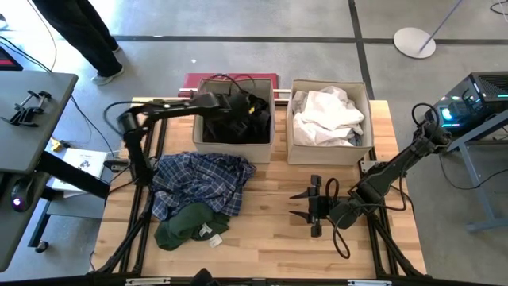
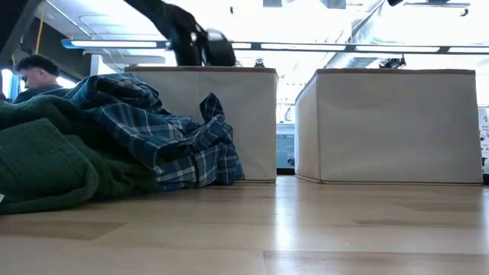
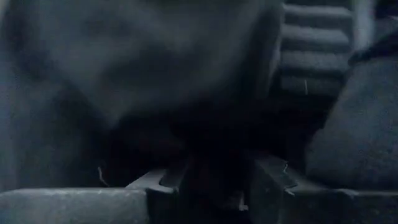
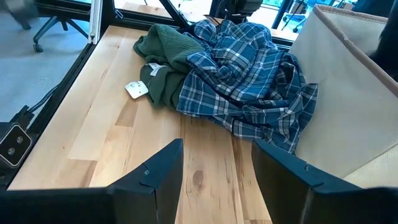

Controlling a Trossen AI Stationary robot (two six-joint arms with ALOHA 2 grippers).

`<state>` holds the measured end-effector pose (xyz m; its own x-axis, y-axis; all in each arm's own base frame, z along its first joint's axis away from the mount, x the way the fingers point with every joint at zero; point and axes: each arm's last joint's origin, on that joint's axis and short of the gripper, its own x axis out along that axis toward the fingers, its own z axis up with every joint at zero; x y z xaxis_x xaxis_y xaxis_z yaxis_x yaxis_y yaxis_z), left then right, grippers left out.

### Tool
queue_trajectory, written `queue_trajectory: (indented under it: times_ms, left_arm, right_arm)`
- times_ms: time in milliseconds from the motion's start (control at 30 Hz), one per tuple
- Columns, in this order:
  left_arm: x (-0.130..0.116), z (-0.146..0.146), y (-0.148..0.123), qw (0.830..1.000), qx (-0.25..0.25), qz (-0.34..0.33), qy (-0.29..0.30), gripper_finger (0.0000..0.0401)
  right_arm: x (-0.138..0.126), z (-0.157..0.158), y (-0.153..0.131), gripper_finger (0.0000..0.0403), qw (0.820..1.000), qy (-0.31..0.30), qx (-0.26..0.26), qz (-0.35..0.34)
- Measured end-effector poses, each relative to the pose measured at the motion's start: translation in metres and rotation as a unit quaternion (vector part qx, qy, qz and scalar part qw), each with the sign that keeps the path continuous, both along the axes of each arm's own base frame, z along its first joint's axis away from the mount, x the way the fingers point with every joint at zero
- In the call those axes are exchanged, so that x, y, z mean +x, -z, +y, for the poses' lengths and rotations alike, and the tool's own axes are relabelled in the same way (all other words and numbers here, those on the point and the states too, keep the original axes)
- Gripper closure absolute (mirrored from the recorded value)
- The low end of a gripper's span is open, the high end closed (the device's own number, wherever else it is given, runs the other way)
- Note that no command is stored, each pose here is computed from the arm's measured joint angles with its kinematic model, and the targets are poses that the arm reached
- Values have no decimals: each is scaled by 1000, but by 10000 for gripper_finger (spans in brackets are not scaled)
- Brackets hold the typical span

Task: Sort clothes
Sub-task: Put the black underwear into the left brown bin, then put the green towel into the left brown bin

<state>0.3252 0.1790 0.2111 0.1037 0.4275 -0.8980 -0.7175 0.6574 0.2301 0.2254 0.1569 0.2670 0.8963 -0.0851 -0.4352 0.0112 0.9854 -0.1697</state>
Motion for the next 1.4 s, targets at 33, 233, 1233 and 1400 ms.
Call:
queue_trajectory:
  times_ms: [33, 233, 1233, 1400]
  left_arm:
    - [2, 2, 9, 1000, -12, 7, -2, 299]
    - [5, 1, 1, 998, -57, 14, 13, 312]
    - [-74, -357, -153, 884, 137, -143, 424, 316]
    - [-91, -391, -113, 938, 31, -79, 336, 316]
  right_arm:
    - [0, 0, 0, 224, 1000, 0, 0, 0]
    - [0, 0, 0, 224, 1000, -1, -3, 1]
    - [0, 0, 0, 224, 1000, -1, -2, -2]
    - [0, 0, 0, 224, 1000, -2, -4, -1]
